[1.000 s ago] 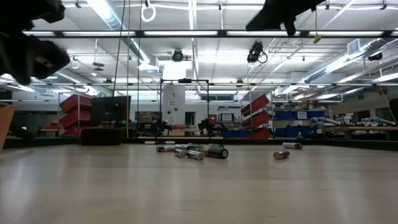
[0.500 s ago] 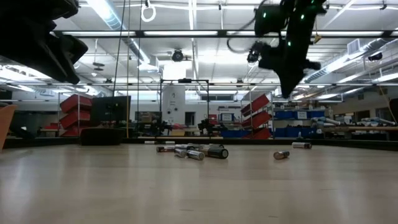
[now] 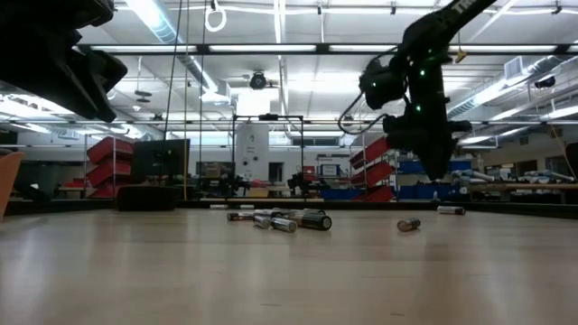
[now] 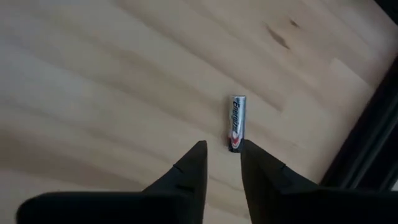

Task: Sort batteries
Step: Put the silver battery into the orange bin

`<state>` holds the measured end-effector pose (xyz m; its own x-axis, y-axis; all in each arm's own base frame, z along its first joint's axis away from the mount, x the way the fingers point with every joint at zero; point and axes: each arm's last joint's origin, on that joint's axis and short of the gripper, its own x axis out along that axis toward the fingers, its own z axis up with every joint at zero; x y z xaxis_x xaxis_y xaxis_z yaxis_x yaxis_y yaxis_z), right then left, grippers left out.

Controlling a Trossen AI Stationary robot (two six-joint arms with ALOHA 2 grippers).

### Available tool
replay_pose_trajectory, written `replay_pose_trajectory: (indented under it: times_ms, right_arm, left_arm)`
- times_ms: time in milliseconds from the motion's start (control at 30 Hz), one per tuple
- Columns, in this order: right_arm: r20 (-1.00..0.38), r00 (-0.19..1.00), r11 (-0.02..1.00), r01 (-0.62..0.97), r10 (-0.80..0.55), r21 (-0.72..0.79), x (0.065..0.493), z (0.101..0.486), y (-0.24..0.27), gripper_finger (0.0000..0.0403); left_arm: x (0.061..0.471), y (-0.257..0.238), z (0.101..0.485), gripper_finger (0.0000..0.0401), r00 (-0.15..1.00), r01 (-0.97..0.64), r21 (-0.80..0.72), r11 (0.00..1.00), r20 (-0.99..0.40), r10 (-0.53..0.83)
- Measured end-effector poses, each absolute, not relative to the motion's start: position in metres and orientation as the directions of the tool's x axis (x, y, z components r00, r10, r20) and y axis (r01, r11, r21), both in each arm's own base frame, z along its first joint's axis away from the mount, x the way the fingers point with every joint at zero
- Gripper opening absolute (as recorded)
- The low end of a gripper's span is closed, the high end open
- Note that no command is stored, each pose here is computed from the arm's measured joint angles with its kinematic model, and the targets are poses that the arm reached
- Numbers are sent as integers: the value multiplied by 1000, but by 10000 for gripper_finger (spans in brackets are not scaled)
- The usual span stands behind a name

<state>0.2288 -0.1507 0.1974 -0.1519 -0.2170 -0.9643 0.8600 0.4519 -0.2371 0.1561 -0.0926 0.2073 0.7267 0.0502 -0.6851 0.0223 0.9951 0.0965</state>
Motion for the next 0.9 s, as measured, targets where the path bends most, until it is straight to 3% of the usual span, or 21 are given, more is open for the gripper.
replay_pose_trajectory:
  times_ms: [200, 367, 567, 733, 900]
  right_arm:
    - [-978, -157, 453, 868, -138, -204, 226, 182, -168, 111]
    - [-992, 107, 592, 805, -60, 51, 250, 184, -159, 114]
    - [-883, 463, 849, 494, -78, 184, 302, 202, -116, 113]
    - [-706, 707, 989, 133, -46, 69, 344, 220, -59, 113]
    - [-542, 831, 991, 67, -122, -119, 363, 242, -20, 113]
  left_arm:
    - [156, -93, 207, 103, 727, 21, 94, 995, -685, 50]
    - [157, -92, 208, 103, 737, 6, 103, 995, -672, 65]
    - [159, -90, 211, 103, 772, -62, 192, 979, -613, 169]
    - [162, -89, 215, 103, 807, -76, 315, 946, -537, 244]
    - [163, -87, 218, 103, 813, -140, 377, 916, -484, 323]
